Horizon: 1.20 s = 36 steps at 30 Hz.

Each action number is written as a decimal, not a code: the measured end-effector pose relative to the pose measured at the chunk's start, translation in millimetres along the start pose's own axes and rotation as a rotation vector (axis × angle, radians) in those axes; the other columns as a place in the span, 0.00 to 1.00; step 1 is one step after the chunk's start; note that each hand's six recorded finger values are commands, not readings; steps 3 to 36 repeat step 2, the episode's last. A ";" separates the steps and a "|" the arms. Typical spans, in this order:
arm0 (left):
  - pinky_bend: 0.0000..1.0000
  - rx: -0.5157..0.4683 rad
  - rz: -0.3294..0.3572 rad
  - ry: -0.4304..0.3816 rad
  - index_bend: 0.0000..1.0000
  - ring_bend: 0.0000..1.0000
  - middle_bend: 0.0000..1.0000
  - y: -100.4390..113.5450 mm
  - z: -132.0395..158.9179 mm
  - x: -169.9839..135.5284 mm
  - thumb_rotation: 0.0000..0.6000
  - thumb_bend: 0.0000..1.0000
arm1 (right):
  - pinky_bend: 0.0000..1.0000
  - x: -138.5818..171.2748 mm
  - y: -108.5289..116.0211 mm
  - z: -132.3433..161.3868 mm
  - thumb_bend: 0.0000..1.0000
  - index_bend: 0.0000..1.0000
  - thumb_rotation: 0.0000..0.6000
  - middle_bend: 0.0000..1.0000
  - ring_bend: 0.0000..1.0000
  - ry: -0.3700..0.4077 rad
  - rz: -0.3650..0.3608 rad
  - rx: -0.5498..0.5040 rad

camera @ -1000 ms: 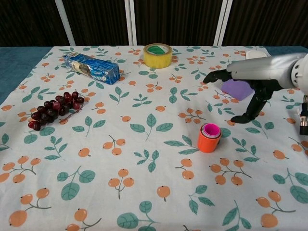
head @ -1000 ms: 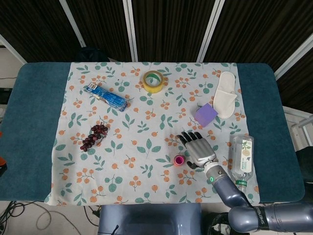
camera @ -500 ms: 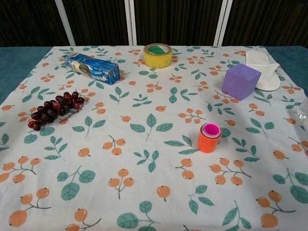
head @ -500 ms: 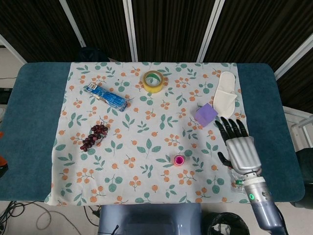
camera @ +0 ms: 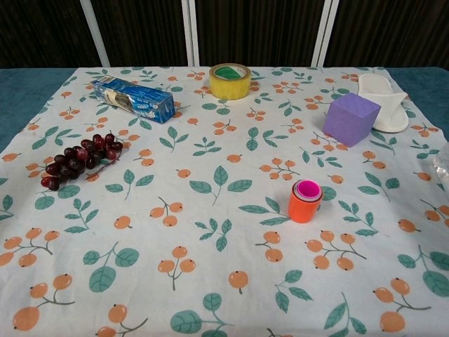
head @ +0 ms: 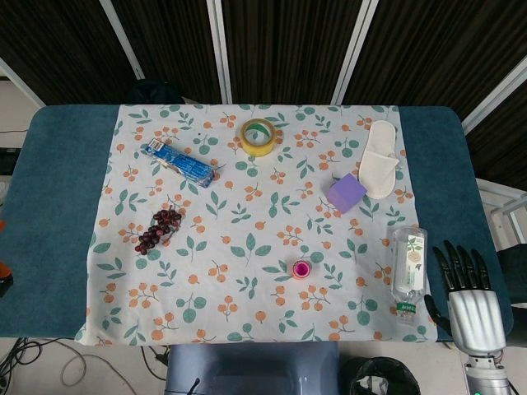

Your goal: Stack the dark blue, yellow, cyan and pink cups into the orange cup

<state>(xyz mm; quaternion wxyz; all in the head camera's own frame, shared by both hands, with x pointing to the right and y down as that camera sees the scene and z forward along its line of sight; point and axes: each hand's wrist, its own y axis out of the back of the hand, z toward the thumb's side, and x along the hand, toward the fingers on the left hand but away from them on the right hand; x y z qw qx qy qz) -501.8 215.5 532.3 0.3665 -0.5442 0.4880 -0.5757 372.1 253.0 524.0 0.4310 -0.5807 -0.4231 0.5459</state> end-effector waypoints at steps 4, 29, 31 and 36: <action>0.00 -0.001 0.001 0.003 0.16 0.00 0.02 0.2 -0.9 0.2 1.00 0.80 | 0.01 -1.0 -1.2 -0.9 0.40 0.00 1.00 0.00 0.00 -0.006 0.006 -0.004; 0.00 -0.001 0.001 0.003 0.16 0.00 0.02 0.2 -0.9 0.2 1.00 0.80 | 0.01 -1.0 -1.2 -0.9 0.40 0.00 1.00 0.00 0.00 -0.006 0.006 -0.004; 0.00 -0.001 0.001 0.003 0.16 0.00 0.02 0.2 -0.9 0.2 1.00 0.80 | 0.01 -1.0 -1.2 -0.9 0.40 0.00 1.00 0.00 0.00 -0.006 0.006 -0.004; 0.00 -0.001 0.001 0.003 0.16 0.00 0.02 0.2 -0.9 0.2 1.00 0.80 | 0.01 -1.0 -1.2 -0.9 0.40 0.00 1.00 0.00 0.00 -0.006 0.006 -0.004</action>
